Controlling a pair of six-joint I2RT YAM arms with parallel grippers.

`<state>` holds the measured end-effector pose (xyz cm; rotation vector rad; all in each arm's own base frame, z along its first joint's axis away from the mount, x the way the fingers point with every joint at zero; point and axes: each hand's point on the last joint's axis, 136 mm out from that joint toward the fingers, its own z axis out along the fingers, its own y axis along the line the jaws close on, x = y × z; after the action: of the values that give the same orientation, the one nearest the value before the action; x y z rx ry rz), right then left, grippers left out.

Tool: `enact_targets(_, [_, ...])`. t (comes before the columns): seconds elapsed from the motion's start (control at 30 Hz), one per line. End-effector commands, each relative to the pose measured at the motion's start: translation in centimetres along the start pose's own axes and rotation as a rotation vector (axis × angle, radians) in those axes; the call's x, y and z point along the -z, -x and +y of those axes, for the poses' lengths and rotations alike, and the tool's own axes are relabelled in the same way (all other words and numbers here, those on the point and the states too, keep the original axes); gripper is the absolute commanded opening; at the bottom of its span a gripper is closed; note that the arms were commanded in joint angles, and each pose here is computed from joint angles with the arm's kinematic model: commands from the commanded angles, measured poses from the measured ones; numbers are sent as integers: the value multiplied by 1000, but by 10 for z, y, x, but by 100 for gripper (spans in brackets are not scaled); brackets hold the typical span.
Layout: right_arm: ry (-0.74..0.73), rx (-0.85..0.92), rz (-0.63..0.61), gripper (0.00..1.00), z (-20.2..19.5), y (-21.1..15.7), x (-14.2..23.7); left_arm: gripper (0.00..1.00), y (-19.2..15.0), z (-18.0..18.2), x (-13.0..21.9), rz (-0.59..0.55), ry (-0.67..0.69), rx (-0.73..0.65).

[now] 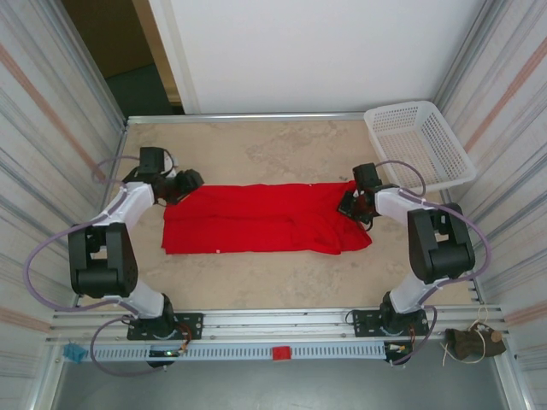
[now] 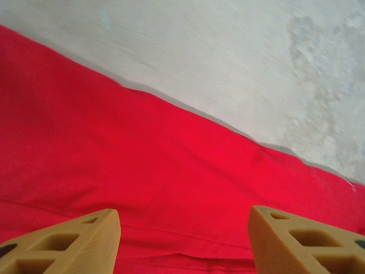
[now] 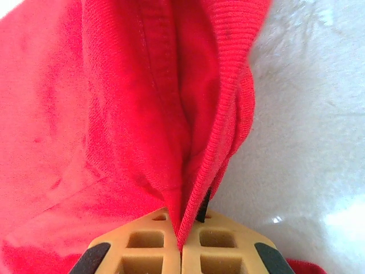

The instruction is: Fold the inside-out t-shirt

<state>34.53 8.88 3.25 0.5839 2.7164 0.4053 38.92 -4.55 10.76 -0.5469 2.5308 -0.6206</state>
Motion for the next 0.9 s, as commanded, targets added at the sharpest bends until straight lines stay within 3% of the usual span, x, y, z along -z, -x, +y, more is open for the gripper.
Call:
enact_targets(0.0, [11,13,-6,0,-4,1,22,61,-19,26,-16,82,79,-31])
enact_targets(0.3, [22,-11,-24,0,-15,13,46,60,-82,39,-52,198,118,-27])
enact_targets(0.63, [-5,-50,-85,0,-30,35,85,60,-147,-8,-57,241,73,-70])
enact_targets(0.7, [-8,-47,-97,0,-30,39,93,61,-139,-15,-49,211,95,-91])
enact_targets(0.87, [35,-27,-113,0,-14,44,115,62,-79,-9,-11,59,199,-121])
